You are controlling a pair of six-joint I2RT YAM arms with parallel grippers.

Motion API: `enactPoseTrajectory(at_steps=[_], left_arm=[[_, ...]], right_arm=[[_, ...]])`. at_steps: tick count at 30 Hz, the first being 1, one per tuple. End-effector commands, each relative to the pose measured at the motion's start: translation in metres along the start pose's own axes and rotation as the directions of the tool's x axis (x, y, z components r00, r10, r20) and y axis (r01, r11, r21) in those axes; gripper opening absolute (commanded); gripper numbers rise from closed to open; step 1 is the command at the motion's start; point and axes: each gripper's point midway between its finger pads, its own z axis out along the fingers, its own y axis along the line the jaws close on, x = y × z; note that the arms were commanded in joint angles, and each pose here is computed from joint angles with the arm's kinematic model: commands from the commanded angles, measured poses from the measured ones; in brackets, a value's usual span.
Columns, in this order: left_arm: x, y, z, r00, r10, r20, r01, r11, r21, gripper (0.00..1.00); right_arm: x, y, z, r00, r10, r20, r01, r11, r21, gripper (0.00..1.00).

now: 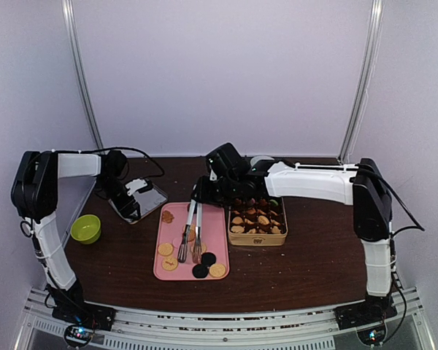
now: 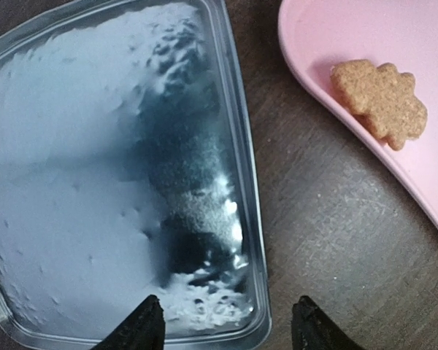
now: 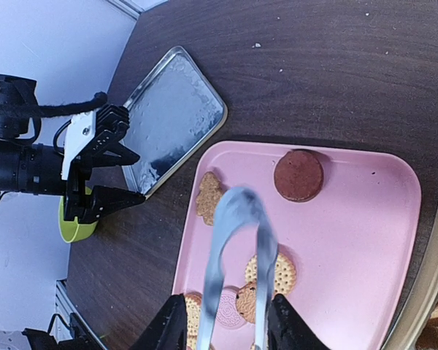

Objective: Pack the cookies
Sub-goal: Place the clamp on the plate, then pick up the box lid from the center of the board.

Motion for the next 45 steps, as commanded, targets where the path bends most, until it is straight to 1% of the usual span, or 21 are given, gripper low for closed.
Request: enactPoseTrajectory(at_steps=[1, 5, 9, 14, 19, 22, 26, 33, 35, 41, 42, 45], left_arm=[[-0.009, 0.007, 0.003, 1.000, 0.017, 0.001, -0.017, 1.000, -0.010, 0.59], [-0.009, 0.007, 0.004, 1.000, 0.019, -0.004, -0.019, 1.000, -0.006, 0.51], [-0.008, 0.004, 0.005, 0.999, 0.025, -0.024, -0.024, 1.000, 0.009, 0.46], [-0.003, -0.004, 0.006, 0.998, 0.025, -0.053, -0.024, 0.999, 0.026, 0.46], [0.002, -0.016, 0.009, 0.996, 0.022, -0.083, -0.017, 0.998, 0.059, 0.46], [0.001, -0.014, 0.009, 0.994, 0.016, -0.105, -0.012, 0.999, 0.043, 0.46], [0.003, -0.016, 0.013, 0.987, 0.022, -0.162, -0.016, 0.999, 0.039, 0.42], [0.006, -0.015, 0.019, 0.969, 0.032, -0.246, -0.031, 0.999, 0.008, 0.40], [0.003, -0.014, 0.019, 0.964, 0.036, -0.263, -0.037, 0.999, 0.002, 0.34], [0.006, -0.020, 0.020, 0.954, 0.047, -0.295, -0.043, 0.999, 0.020, 0.03], [0.007, -0.021, 0.019, 0.953, 0.044, -0.299, -0.040, 0.999, 0.021, 0.00], [0.008, -0.024, 0.015, 0.951, 0.039, -0.306, -0.032, 0.999, 0.025, 0.00]], right_arm=[[-0.003, -0.008, 0.008, 0.998, 0.051, 0.028, -0.051, 0.999, 0.004, 0.40], [-0.009, -0.005, 0.001, 0.997, 0.051, 0.049, -0.051, 0.999, -0.001, 0.40], [-0.010, -0.004, -0.004, 0.997, 0.048, 0.060, -0.048, 0.999, -0.007, 0.41], [-0.014, -0.008, -0.017, 0.995, 0.041, 0.094, -0.040, 0.999, -0.004, 0.42], [-0.023, -0.012, -0.042, 0.989, -0.005, 0.146, 0.001, 1.000, 0.025, 0.44], [-0.028, -0.015, -0.057, 0.983, -0.035, 0.182, 0.026, 0.999, 0.047, 0.44], [-0.036, -0.016, -0.082, 0.968, -0.067, 0.241, 0.054, 0.997, 0.059, 0.45], [-0.042, -0.018, -0.120, 0.940, -0.104, 0.325, 0.085, 0.994, 0.072, 0.45], [-0.040, -0.018, -0.124, 0.936, -0.111, 0.333, 0.092, 0.993, 0.073, 0.45], [-0.039, -0.022, -0.133, 0.928, -0.139, 0.347, 0.112, 0.989, 0.097, 0.44], [-0.040, -0.023, -0.135, 0.925, -0.145, 0.351, 0.116, 0.988, 0.103, 0.44], [-0.043, -0.022, -0.141, 0.915, -0.170, 0.365, 0.139, 0.984, 0.109, 0.44]])
